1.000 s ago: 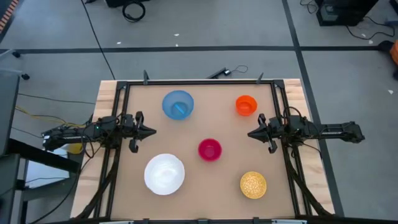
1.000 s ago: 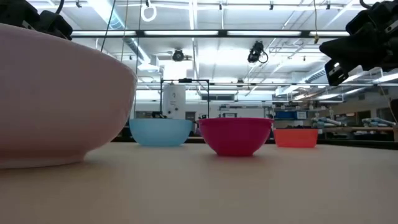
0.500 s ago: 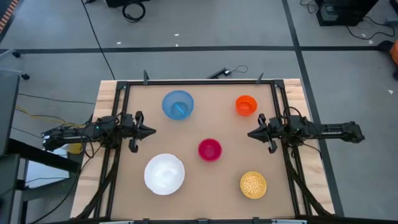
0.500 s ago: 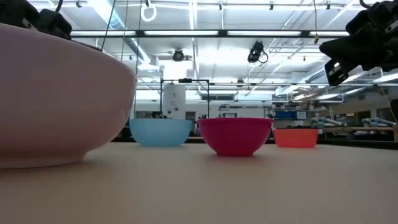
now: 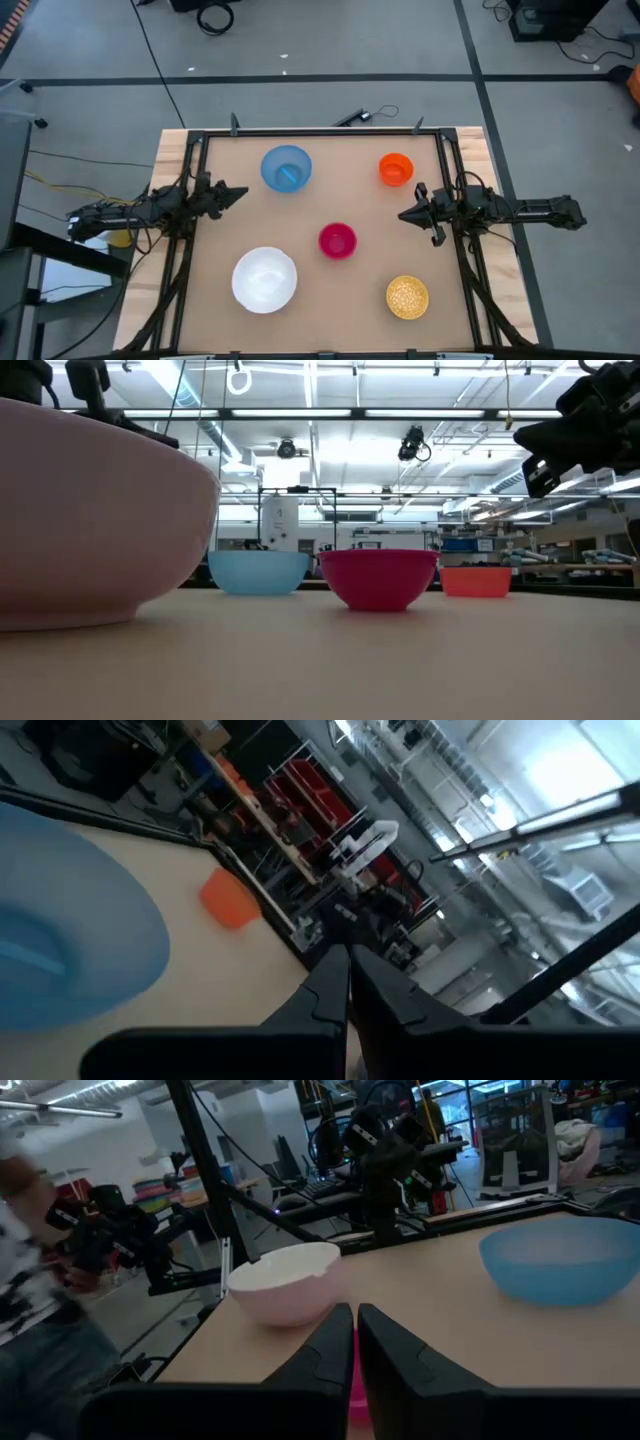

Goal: Nest bowls inside each other by size order
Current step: Stack the blue bowl on top of the white bowl

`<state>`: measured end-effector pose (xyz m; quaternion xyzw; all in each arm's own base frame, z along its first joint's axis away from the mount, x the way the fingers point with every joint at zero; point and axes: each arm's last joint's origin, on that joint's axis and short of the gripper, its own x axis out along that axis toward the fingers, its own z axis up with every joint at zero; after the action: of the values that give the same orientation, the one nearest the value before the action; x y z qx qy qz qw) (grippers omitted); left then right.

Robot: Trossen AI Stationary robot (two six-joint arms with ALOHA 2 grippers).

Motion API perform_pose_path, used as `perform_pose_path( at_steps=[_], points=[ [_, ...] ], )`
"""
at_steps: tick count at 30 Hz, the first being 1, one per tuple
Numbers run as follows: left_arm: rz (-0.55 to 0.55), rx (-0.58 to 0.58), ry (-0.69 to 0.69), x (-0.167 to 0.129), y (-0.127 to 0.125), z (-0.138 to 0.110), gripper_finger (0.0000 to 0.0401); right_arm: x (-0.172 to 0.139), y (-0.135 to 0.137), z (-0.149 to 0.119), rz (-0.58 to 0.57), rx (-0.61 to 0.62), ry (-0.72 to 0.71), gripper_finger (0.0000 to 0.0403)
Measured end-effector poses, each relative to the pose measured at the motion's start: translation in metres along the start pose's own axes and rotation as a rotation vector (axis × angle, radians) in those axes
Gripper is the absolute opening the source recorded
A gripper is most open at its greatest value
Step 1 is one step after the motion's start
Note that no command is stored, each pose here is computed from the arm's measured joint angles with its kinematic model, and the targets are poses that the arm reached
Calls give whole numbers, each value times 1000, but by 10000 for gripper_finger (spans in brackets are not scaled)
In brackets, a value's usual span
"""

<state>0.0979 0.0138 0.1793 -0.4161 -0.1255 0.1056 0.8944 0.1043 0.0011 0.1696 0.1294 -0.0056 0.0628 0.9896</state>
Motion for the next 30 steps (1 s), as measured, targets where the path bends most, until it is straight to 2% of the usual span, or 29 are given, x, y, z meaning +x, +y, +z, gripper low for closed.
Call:
perform_pose_path(
  at_steps=[2, 4, 6, 9, 12, 14, 16, 17, 19, 21, 23, 25, 27, 30],
  points=[
    [14, 22, -11, 0, 1, 0, 20, 0, -2, 1, -54, -78, -15, 29],
    [31, 44, -21, 1, 1, 0, 20, -1, -6, 3, -198, -186, -50, 29],
    [42, 51, -31, 1, 2, 0, 20, -2, -8, 9, -297, -189, -122, 29],
    [50, 58, -50, 1, 1, 1, 20, -6, -10, 23, -442, -43, -318, 29],
    [40, 47, -104, 0, -1, 5, 20, -12, -15, 32, -633, 269, -567, 29],
    [35, 49, -113, 0, -2, 6, 20, -14, -19, 31, -686, 383, -630, 29],
    [51, 87, -116, 1, -1, 5, 20, -11, -22, 24, -682, 486, -590, 28],
    [60, 90, -115, 1, 0, 5, 20, -9, -25, 18, -680, 584, -564, 25],
    [71, 37, -105, 2, 1, 4, 20, -4, -29, 5, -651, 790, -480, 15],
    [62, -12, -55, 4, 2, 1, 20, 3, -30, -2, -572, 898, -352, 8],
    [80, -1, 31, 6, 3, -3, 20, 11, -30, -3, -500, 919, -284, 8],
    [122, 24, 91, 9, 1, -2, 20, 19, -30, 6, -487, 920, -278, 15],
    [173, 35, 132, 11, -2, 0, 20, 32, -29, 25, -499, 887, -262, 18],
    [227, 39, 183, 14, -7, 3, 20, 59, -33, 49, -551, 796, -155, 19]
  ],
)
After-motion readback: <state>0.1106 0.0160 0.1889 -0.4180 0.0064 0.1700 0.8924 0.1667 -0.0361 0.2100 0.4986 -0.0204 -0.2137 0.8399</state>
